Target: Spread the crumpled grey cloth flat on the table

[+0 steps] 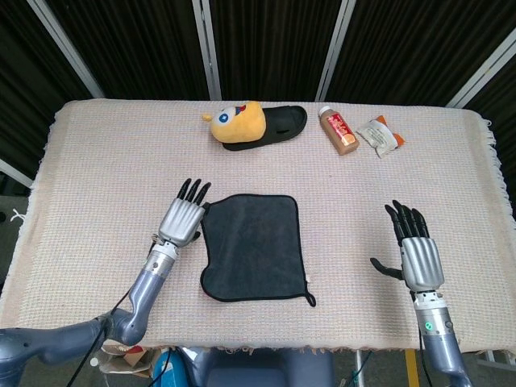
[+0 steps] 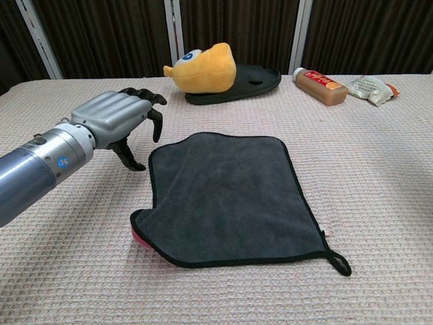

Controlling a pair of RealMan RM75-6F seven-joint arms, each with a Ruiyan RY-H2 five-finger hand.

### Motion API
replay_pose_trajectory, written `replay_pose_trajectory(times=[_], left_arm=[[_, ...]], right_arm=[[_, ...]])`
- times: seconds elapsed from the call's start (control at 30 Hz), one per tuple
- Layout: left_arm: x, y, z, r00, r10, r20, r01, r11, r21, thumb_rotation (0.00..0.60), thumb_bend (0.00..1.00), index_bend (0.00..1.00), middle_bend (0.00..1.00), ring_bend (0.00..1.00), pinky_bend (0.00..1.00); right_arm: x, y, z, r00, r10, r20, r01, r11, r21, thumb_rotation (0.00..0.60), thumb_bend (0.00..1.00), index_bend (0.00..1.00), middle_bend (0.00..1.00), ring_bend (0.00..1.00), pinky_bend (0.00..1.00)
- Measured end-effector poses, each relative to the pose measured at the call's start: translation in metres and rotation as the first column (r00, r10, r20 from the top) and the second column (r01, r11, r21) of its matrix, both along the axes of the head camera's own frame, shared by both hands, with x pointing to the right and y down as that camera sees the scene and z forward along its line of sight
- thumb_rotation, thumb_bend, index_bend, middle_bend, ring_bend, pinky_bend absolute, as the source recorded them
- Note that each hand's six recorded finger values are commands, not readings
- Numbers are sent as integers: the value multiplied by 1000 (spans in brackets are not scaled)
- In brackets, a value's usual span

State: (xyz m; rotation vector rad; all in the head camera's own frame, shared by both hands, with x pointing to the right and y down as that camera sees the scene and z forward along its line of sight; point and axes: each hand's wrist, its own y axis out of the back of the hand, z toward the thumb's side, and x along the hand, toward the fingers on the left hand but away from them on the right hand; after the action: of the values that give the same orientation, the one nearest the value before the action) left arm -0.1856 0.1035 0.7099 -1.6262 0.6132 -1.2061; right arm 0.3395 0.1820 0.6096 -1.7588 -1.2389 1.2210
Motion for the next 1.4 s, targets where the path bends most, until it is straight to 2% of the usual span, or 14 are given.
replay_pose_trajectory(times=[0.27,0.33,0.43,0.47,0.57,0.8,0.97,1.1,1.4], left_arm=[[0,-3,15,999,-4,41,4,1000,6,600,66,450,60,0,0],[-2,-3,19,999,-5,50,5,1000,7,600,85,451,62,0,0],[-1,-3,22,999,-8,38,9,1000,-6,600,262,429,60,0,0],[-1,-3,23,999,-6,32,7,1000,-15,600,371,401,60,0,0],[-3,-4,24,999,14,33,-13,1000,-27,600,561,323,65,0,4],[-5,0,22,996,81,40,-78,995,-58,600,732,208,81,0,16],[-12,10,23,989,136,61,-128,984,-120,600,804,156,80,0,17],[-21,18,24,980,179,86,-163,971,-173,600,817,140,83,0,26],[-24,34,27,964,239,112,-211,953,-216,600,825,140,88,0,26]], right_arm=[[-3,2,5,1000,-6,10,6,1000,1,600,164,0,0,0,0],[-4,2,6,1000,-5,11,5,1000,1,600,164,0,0,0,0],[-3,3,8,1000,0,16,0,1000,0,600,164,0,0,0,0],[-3,3,9,1000,1,19,-1,1000,-2,600,164,0,0,0,0],[-3,2,10,1000,4,25,-4,1000,0,600,164,0,0,0,0],[-5,1,9,999,6,42,-7,1000,21,600,163,0,0,0,0],[-6,2,7,998,2,58,-3,1000,26,600,163,0,0,0,0],[-7,3,5,998,-1,68,-1,999,34,600,165,0,0,0,0],[-9,2,4,997,-2,80,-1,999,38,600,164,0,0,0,0]])
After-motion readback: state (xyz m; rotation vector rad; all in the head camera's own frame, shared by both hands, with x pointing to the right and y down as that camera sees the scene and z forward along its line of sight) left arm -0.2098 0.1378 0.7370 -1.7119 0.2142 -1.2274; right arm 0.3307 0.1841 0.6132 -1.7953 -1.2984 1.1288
